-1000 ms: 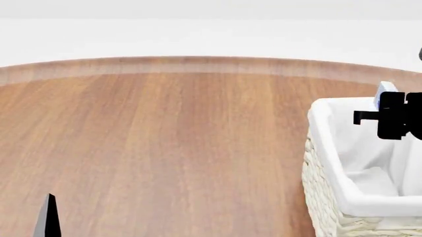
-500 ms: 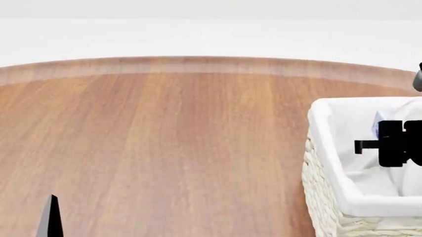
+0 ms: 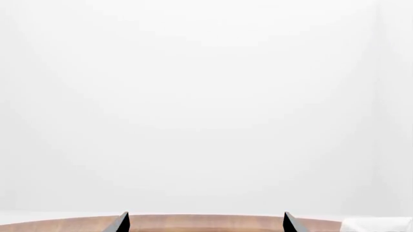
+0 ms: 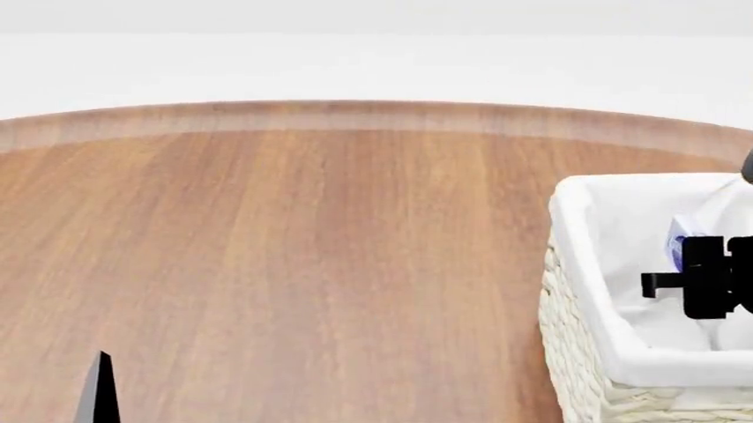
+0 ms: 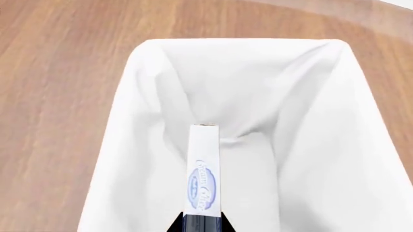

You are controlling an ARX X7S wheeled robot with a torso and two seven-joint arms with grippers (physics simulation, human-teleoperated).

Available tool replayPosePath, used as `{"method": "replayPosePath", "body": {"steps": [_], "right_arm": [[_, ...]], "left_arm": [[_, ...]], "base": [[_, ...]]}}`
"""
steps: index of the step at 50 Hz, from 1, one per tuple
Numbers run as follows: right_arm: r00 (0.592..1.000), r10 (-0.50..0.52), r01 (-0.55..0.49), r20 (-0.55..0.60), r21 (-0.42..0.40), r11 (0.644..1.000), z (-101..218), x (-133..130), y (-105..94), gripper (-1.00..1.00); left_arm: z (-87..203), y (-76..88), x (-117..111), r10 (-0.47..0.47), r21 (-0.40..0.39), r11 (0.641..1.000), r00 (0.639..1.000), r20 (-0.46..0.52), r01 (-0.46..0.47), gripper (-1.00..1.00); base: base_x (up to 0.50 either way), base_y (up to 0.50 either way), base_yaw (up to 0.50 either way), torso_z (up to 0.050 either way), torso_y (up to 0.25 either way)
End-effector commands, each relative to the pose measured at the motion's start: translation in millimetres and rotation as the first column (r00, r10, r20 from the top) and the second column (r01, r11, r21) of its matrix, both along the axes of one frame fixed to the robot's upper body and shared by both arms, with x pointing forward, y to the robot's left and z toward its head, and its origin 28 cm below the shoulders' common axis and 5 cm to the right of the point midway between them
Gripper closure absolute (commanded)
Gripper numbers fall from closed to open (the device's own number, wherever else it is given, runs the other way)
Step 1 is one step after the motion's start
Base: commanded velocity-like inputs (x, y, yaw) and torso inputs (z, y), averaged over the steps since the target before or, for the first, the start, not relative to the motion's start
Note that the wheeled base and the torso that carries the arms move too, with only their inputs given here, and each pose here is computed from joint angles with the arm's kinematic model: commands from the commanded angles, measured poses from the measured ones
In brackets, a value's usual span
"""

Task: Pick up the cream cheese box, and put it in the basket.

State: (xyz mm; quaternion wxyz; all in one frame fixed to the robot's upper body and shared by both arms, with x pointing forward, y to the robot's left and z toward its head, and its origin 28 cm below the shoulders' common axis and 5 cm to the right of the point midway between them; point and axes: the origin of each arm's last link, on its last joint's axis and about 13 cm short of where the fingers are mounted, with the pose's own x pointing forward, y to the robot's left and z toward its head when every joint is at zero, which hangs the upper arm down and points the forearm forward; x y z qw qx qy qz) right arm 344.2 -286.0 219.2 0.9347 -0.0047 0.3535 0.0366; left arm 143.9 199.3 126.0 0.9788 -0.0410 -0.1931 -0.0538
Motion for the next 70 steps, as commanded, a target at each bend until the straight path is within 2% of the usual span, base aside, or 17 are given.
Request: {"method": "replayPosePath", "body": {"steps": [1, 19, 20, 42, 48, 51, 55, 61, 65, 70], "right_arm": [[1.0, 0.014, -0.014, 0.013, 0.012, 1.0, -4, 4, -0.6, 1.0], [1.0, 0.011, -0.011, 0.008, 0.014, 1.0, -10, 6, -1.3, 1.0], [1.0, -0.001, 0.001, 0.014, 0.015, 1.0, -9, 7, -1.7, -1.0], [1.0, -0.007, 0.007, 0.012, -0.005, 1.0, -4, 4, -5.0, -1.0], [0.992, -0.008, 0.013, 0.122, -0.044, 0.999, 24, 4, -4.0, -1.0], [0.974, -0.032, 0.048, 0.222, -0.069, 0.996, 45, 6, -2.9, -1.0], [0.944, 0.015, 0.024, 0.328, -0.114, 0.993, 71, 3, 5.6, -1.0], [0.916, 0.071, 0.001, 0.396, -0.18, 0.984, 90, -2, 16.8, -1.0], [0.875, 0.071, 0.033, 0.479, -0.203, 0.979, 103, -6, 24.7, -1.0], [0.825, 0.068, 0.075, 0.561, -0.228, 0.971, 102, -10, 35.2, -1.0]], "left_arm": [[-1, -0.9, 0, -0.003, 0.002, 1.0, 1.0, -0.001, 0.003, -1.0], [-1, -0.9, 0, -0.004, 0.004, 1.0, 1.0, -0.002, 0.004, -1.0], [-1, -1.0, 0, -0.005, 0.005, 1.0, 1.0, -0.002, 0.005, -1.0], [-1, -0.3, 0, -0.002, 0.003, 1.0, 1.0, -0.001, 0.002, -1.0], [-1, -0.5, 0, -0.002, 0.001, 1.0, 1.0, -0.002, 0.002, -1.0], [0, -0.7, -1, -0.004, 0.001, 1.0, 1.0, 0.002, 0.004, -1.0], [-1, -0.8, 0, -0.003, 0.004, 1.0, 1.0, 0.001, 0.003, -1.0], [-1, -1.0, 0, -0.005, 0.003, 1.0, 1.0, 0.001, 0.005, -1.0], [-1, -1.0, 0, -0.005, 0.004, 1.0, 1.0, 0.002, 0.005, -1.0], [-1, -0.8, 0, -0.003, 0.002, 1.0, 1.0, 0.002, 0.003, -1.0]], "base": [[0.0, 0.0, 0.0, 0.0, 0.0], [0.0, 0.0, 0.0, 0.0, 0.001], [0.0, 0.0, 0.0, 0.0, 0.0], [0.0, 0.0, 0.0, 0.0, 0.0], [0.0, 0.0, 0.0, 0.0, 0.0], [0.0, 0.0, 0.0, 0.0, 0.0], [0.0, 0.0, 0.0, 0.0, 0.0], [0.0, 0.0, 0.0, 0.0, 0.0], [0.0, 0.0, 0.0, 0.0, 0.0], [0.0, 0.0, 0.0, 0.0, 0.0]]}}
